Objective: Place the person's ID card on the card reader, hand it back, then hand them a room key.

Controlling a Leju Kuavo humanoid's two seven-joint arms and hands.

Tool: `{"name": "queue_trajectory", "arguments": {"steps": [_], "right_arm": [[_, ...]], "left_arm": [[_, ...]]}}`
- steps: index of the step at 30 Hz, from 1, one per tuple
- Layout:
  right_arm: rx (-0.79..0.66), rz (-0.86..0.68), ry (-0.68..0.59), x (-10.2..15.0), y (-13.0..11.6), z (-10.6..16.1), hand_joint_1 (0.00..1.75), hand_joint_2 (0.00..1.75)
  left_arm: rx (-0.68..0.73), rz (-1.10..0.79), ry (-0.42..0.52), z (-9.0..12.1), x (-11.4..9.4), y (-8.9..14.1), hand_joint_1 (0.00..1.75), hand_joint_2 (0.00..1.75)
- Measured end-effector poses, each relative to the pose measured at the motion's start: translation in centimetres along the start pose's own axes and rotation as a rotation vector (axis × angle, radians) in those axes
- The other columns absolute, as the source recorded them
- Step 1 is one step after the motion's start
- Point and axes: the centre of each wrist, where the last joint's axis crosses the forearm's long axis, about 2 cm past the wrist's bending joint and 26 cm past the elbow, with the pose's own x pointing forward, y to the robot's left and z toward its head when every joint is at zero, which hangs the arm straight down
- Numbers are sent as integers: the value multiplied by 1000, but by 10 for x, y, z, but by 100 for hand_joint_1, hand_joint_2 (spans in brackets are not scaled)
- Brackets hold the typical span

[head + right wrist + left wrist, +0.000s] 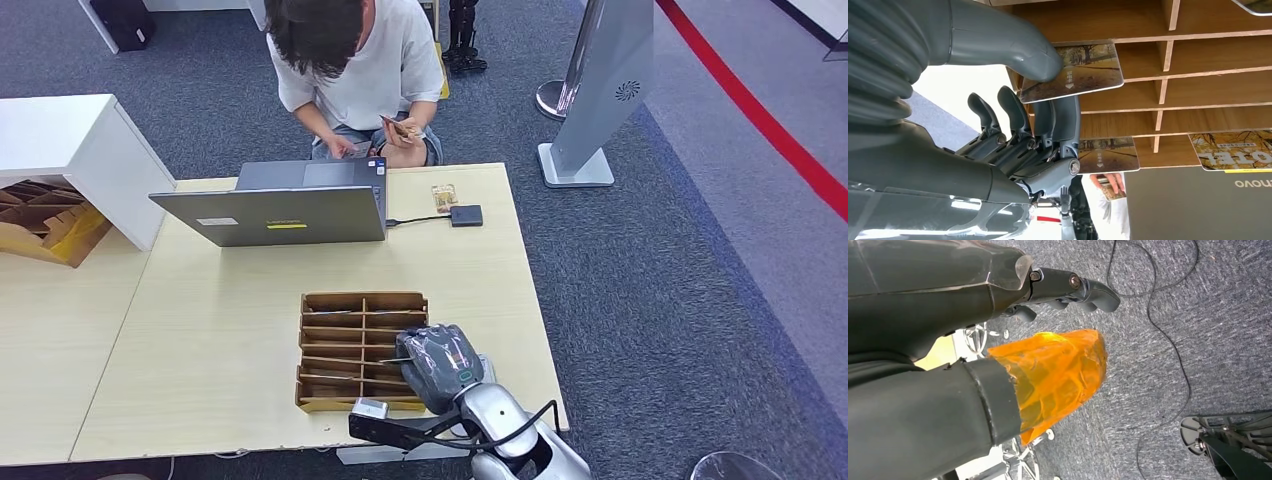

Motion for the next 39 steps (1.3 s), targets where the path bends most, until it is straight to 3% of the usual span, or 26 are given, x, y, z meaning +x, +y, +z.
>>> {"name": "queue_trajectory", "arguments": {"steps": [18,39], "right_arm": [[-78,-51,-18,0,-8,0,175,175],[-373,-121,-90,11,-61,23,175,175]], "left_arm": [[0,-6,-3,0,0,0,0,0],[-3,9,-5,1,-3,-2,0,0]]}}
